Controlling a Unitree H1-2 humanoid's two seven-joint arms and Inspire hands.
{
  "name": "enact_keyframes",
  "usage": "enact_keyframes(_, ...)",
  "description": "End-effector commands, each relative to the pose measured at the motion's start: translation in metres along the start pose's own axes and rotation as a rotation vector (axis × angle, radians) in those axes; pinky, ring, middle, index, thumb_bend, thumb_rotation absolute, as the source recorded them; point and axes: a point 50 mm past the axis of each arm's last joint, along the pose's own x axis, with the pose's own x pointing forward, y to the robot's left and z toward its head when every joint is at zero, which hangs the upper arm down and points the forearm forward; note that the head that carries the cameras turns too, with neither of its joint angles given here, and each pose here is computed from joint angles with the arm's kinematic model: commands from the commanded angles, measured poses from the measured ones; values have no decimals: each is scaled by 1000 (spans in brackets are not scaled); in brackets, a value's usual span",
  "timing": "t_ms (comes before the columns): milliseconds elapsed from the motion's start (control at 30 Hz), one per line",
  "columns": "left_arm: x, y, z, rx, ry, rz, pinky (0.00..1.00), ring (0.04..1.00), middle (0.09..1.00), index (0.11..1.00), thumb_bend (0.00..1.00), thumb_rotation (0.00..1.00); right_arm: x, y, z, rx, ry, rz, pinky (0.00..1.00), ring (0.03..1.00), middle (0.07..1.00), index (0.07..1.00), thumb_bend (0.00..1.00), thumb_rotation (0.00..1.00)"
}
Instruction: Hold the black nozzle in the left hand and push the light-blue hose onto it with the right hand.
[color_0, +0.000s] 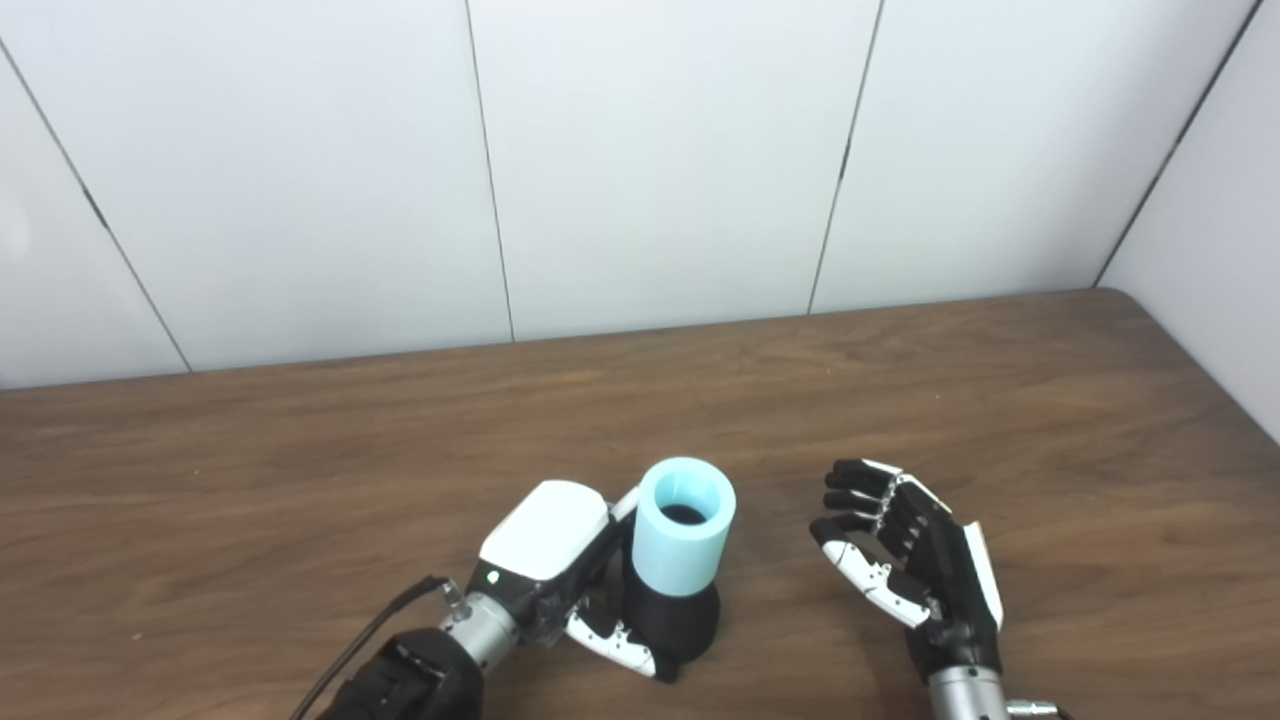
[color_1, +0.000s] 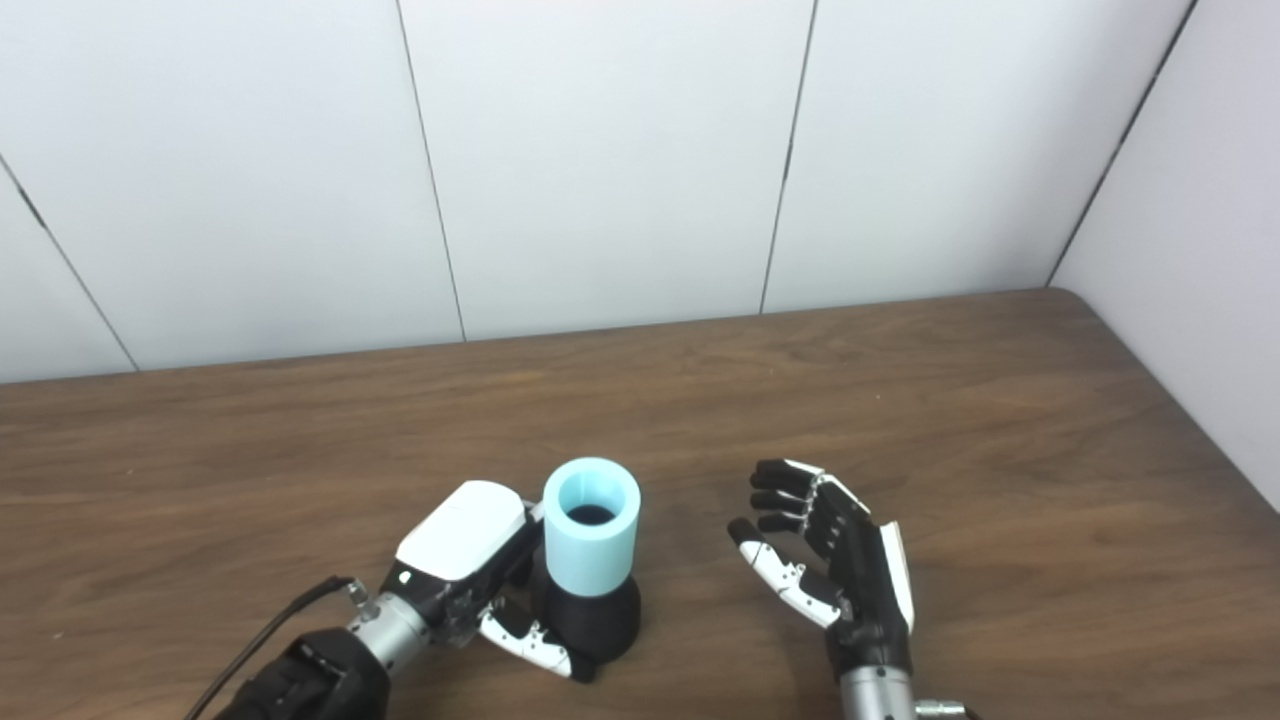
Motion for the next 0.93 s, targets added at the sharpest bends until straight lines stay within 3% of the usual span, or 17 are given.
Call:
enact_keyframes(0, -54, -14, -67, -39, 320, -234, 959, 990, 979, 988, 1000, 188, 6, 1, 12, 16, -79, 6, 572, 646, 667, 643, 334, 163)
enact_keyframes(233, -96, 15, -74, -81, 419, -267, 972, 1000, 988, 995, 1000, 191, 7, 1, 13, 12, -84, 2, 568, 647, 667, 643, 334, 158)
enact_keyframes(433, -120, 19, -79, -132, 525, -274, 958, 969, 964, 953, 1000, 92, 8, 0, 14, -6, -96, 6, 562, 646, 669, 641, 329, 180)
enact_keyframes(633, -140, 24, -86, -158, 576, -269, 962, 972, 960, 949, 1000, 29, 9, 0, 11, -13, -97, 3, 562, 648, 671, 644, 340, 203)
enact_keyframes(733, -149, 25, -90, -224, 560, -166, 910, 938, 929, 906, 999, 8, 9, 0, 11, -9, -96, 2, 564, 647, 670, 643, 345, 206)
enact_keyframes(800, -155, 26, -90, -276, 534, -29, 703, 810, 857, 825, 887, 51, 9, -1, 11, -4, -98, 4, 569, 650, 672, 646, 346, 205)
enact_keyframes(900, -161, 26, -86, -345, 475, 155, 533, 650, 730, 733, 598, 95, 10, -1, 10, -6, -109, 7, 560, 643, 669, 648, 339, 207)
